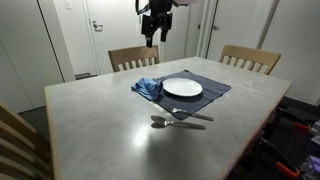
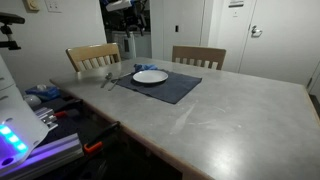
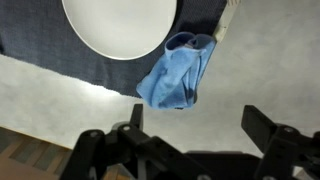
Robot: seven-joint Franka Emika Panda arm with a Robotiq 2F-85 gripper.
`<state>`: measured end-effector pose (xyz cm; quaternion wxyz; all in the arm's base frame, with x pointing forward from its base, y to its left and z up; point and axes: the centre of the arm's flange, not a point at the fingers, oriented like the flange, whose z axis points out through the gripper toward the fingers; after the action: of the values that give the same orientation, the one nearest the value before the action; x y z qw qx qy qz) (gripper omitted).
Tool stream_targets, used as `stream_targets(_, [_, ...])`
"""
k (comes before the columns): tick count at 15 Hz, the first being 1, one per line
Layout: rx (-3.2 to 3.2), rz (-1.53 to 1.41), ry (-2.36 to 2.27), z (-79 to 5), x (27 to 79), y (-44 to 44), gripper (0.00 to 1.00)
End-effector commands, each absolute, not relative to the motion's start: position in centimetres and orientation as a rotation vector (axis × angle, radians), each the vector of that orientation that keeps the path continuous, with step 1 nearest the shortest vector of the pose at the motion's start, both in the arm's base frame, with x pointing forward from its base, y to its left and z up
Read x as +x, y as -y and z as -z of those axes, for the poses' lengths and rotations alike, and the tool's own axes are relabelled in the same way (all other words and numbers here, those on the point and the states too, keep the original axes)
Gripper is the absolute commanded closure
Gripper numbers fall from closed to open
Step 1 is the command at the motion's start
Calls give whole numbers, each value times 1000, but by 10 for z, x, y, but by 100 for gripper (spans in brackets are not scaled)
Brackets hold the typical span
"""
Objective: Use the towel to wipe the plate
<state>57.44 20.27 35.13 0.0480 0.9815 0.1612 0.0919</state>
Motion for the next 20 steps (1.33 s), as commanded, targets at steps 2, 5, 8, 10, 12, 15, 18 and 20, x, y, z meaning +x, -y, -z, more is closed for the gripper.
stream_targets(2, [2977, -85, -465, -282, 606, -246, 0])
stream_targets(5, [2959, -51, -367, -245, 624, -251, 0])
stream_targets(8, [2950, -19, -265, -222, 645, -238, 0])
stream_targets(10, [2968, 44, -182, -211, 656, -230, 0])
stream_targets(12, [2968, 119, -127, -195, 660, -226, 0])
stream_targets(15, [2999, 248, -81, -177, 662, -221, 0])
stream_targets(18, [3016, 291, -20, -169, 663, -218, 0])
stream_targets(20, [3031, 290, 8, -167, 666, -214, 0])
